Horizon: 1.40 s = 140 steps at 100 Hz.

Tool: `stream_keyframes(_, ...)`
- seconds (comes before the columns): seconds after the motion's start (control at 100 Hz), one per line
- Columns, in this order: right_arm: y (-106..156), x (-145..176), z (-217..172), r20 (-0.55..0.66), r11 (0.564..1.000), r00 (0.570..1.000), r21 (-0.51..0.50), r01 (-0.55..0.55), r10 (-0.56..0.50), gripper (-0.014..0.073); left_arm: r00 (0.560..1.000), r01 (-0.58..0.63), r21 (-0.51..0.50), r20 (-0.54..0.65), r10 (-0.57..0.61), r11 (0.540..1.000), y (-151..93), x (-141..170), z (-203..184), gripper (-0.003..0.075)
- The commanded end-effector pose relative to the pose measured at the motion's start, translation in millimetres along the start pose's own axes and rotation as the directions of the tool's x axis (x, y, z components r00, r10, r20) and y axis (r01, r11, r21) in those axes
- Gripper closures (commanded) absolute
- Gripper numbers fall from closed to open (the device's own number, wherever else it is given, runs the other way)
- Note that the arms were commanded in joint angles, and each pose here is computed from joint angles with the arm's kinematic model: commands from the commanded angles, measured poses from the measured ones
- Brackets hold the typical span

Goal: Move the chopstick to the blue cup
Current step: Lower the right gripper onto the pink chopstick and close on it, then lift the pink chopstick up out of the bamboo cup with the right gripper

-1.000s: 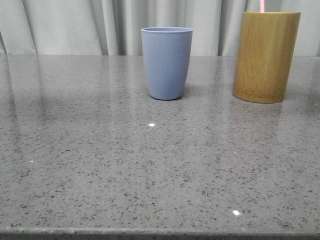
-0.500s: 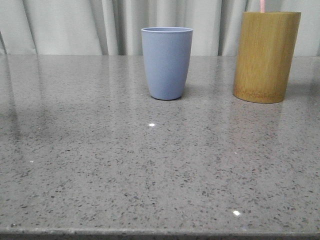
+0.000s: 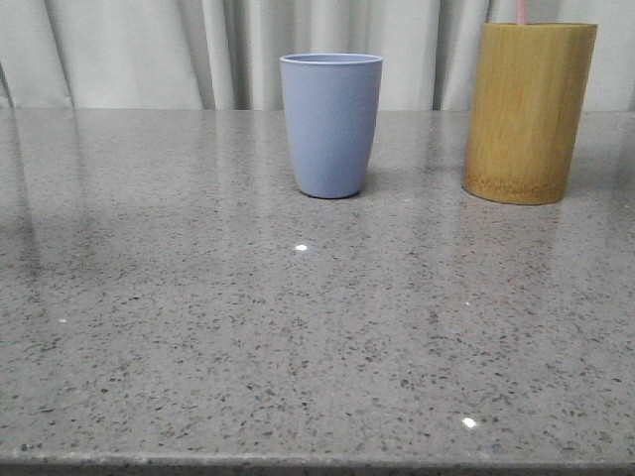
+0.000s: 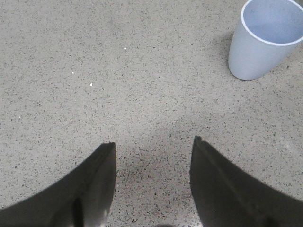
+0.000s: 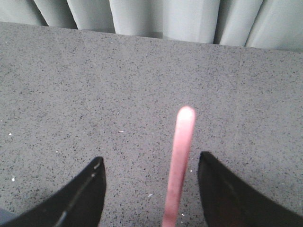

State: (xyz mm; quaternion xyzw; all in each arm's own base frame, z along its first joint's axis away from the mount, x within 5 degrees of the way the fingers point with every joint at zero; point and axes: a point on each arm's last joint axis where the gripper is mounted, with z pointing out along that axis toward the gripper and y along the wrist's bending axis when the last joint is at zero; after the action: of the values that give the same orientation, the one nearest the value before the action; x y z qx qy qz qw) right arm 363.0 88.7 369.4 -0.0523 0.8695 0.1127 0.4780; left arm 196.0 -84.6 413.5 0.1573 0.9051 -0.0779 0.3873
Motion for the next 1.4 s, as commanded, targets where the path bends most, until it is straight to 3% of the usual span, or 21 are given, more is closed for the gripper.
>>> stream_keyframes(0.0,1.4,-24.5,-19.3,0.145,1.0,0.99,-0.008,0.001,0.001,0.019,0.994,0.006,-0.001,0.106,-0.006,1.0,1.1,-9.5,-13.3,0.0365)
stream_keyframes(0.32,1.6,-24.8,-18.8,0.149,1.0,0.989,-0.009,0.001,0.0,0.0554,0.994,-0.003,-0.017,0.107,0.005,1.0,2.5,-9.6,-13.3,0.0365)
stream_keyframes(0.46,1.8,-25.6,-20.1,0.155,1.0,0.988,-0.009,0.001,0.0,0.0648,0.994,-0.005,-0.022,0.106,0.008,1.0,2.9,-9.5,-13.3,0.0365)
stream_keyframes(0.77,5.2,-38.7,-50.8,0.25,1.0,0.968,-0.019,0.007,-0.002,0.0656,0.994,-0.005,-0.022,0.106,0.008,1.0,2.9,-9.5,-13.3,0.0365)
stream_keyframes(0.98,9.2,-52.6,-92.3,0.373,0.999,0.927,-0.024,0.033,-0.022,0.0656,0.994,-0.005,-0.021,0.108,0.008,1.0,2.8,-9.7,-13.3,0.0365)
stream_keyframes(1.15,12.1,-63.8,-119.0,0.497,0.998,0.867,-0.02,0.061,-0.043,0.0656,0.994,-0.005,-0.021,0.108,0.008,1.0,2.8,-9.7,-13.3,0.0365)
stream_keyframes(1.39,34.9,-71.9,-135.1,0.548,0.991,0.835,-0.077,0.11,-0.05,0.0656,0.994,-0.005,-0.021,0.11,0.008,1.0,2.8,-9.9,-13.3,0.0365)
